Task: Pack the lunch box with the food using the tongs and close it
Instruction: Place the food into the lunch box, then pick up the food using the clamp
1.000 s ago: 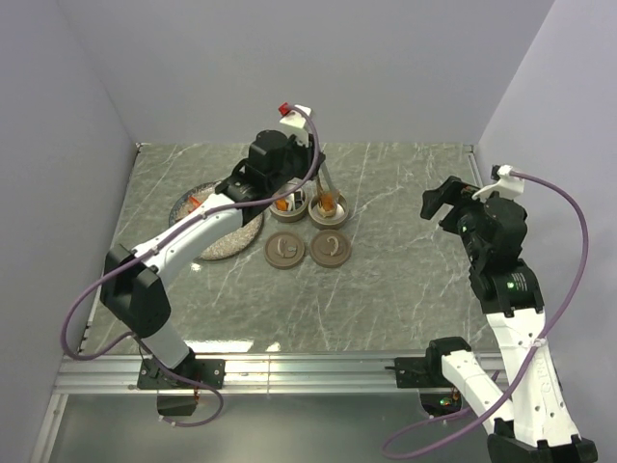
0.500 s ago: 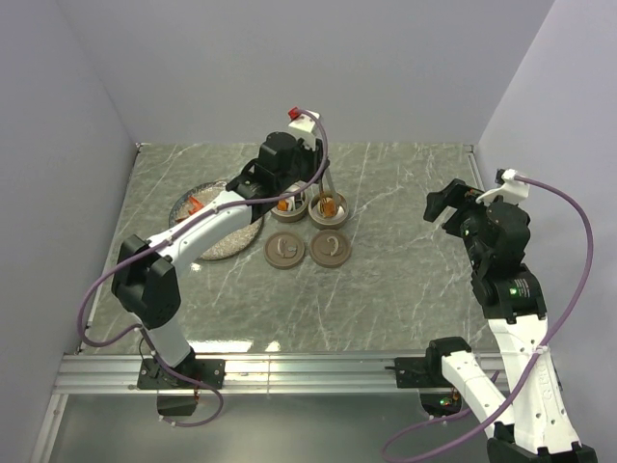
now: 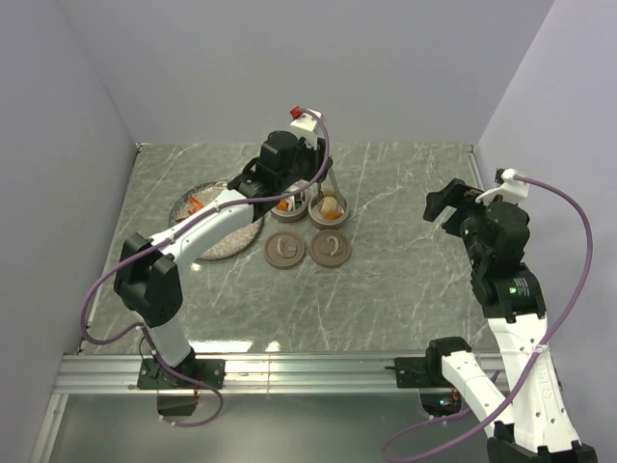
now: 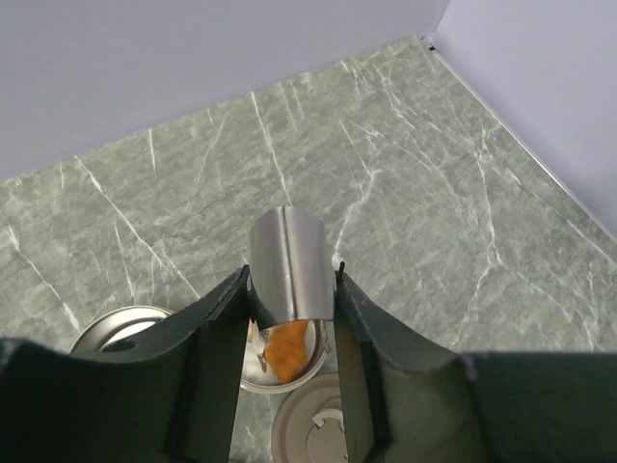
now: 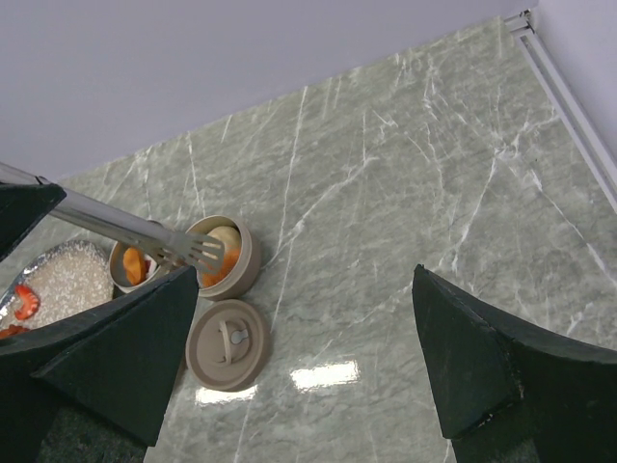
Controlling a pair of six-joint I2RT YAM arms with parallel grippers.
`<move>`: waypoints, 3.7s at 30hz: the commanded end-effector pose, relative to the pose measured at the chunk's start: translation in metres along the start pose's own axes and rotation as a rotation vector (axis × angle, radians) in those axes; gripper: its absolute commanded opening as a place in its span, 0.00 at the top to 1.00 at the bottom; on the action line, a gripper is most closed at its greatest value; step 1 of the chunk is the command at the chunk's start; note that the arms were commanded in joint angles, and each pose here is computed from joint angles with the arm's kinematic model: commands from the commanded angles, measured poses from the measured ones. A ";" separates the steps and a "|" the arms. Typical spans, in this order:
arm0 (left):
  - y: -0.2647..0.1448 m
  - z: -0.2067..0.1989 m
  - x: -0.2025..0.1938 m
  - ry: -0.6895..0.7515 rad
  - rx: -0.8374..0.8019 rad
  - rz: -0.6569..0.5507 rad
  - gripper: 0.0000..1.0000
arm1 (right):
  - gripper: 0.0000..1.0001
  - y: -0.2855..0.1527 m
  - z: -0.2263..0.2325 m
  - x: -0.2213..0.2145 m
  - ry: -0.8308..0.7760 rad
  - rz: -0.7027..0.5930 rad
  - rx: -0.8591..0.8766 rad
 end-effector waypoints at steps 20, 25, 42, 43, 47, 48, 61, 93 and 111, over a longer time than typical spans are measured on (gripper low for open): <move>-0.047 0.040 0.056 0.025 0.157 -0.194 0.55 | 0.01 0.004 0.002 0.002 0.006 -0.020 0.013; -0.093 0.098 0.061 -0.001 0.323 -0.220 0.55 | 0.01 0.007 0.003 0.000 0.002 -0.013 0.022; -0.201 0.185 0.004 -0.169 1.044 -0.191 0.51 | 0.01 0.031 0.014 -0.003 0.013 0.016 0.091; -0.205 0.188 0.002 -0.176 1.074 -0.199 0.51 | 0.01 0.032 0.014 -0.004 0.014 0.019 0.095; -0.216 0.198 -0.008 -0.227 1.119 -0.211 0.50 | 0.01 0.032 0.014 -0.005 0.019 0.023 0.100; -0.218 0.202 -0.013 -0.237 1.135 -0.206 0.50 | 0.01 0.032 0.015 -0.005 0.019 0.022 0.102; -0.206 0.211 -0.026 -0.247 0.952 -0.239 0.49 | 0.01 0.029 0.015 0.000 0.010 0.016 0.101; -0.195 0.220 -0.043 -0.195 0.957 -0.162 0.51 | 0.01 0.026 0.013 -0.001 0.013 0.019 0.087; -0.198 0.217 -0.029 -0.160 0.929 -0.184 0.77 | 0.01 0.025 0.013 0.000 0.011 0.017 0.081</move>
Point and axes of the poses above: each gripper's point midway between its finger pads, its own y axis out along the fingers, its own z axis along the line the jaws close on, x = y × z, the point moved 9 cm from there along -y, back along the fingers
